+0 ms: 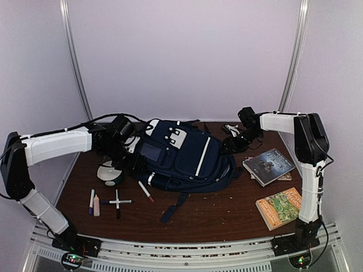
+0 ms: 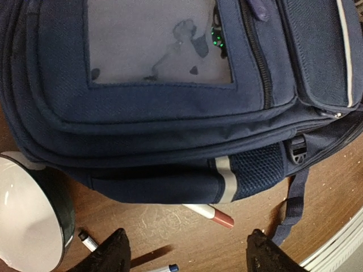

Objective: Pack the student bag
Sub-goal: Pick up the largest pocket of the bag from the student bag.

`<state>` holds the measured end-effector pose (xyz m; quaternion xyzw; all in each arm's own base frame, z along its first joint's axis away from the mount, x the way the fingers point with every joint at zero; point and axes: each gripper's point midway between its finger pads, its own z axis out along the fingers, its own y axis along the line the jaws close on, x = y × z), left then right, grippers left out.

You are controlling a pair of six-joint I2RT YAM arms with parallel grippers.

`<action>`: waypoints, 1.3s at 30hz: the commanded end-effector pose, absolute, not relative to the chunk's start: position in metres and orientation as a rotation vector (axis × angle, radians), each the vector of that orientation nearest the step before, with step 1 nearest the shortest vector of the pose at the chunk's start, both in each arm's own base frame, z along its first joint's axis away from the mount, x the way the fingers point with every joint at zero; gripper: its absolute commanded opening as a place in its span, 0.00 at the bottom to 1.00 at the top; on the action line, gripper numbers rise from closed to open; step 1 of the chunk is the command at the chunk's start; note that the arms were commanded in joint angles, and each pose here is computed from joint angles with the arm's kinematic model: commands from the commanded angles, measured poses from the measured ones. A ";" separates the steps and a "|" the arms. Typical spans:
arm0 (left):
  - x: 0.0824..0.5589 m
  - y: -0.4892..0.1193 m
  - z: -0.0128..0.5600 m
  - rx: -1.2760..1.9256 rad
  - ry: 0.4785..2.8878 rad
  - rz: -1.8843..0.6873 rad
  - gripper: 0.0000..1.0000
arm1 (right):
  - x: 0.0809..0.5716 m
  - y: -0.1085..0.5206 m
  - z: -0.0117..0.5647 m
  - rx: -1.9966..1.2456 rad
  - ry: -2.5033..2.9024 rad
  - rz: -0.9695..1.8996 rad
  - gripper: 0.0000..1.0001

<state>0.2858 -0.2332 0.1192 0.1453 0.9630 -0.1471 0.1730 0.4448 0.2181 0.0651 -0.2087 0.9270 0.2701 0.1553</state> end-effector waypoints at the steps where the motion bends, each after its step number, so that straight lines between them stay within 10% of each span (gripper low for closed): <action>1: 0.288 -0.237 0.099 0.378 2.781 -0.402 0.72 | 0.440 0.231 0.070 -0.584 2.653 0.898 0.49; 10: 0.347 -0.261 0.081 0.335 2.711 -0.313 0.72 | 0.419 0.231 0.074 -0.599 2.647 0.966 0.02; 23: 0.493 -0.289 0.102 0.345 2.456 -0.190 0.71 | 0.351 0.253 0.104 -0.657 2.558 1.239 0.00; 32: 0.464 -0.280 0.166 0.576 2.359 -0.282 0.72 | 0.326 0.265 0.126 -0.822 2.532 1.323 0.47; 39: 0.390 -0.257 0.185 0.752 2.352 -0.236 0.72 | 0.306 0.240 0.136 -0.988 2.536 1.161 0.50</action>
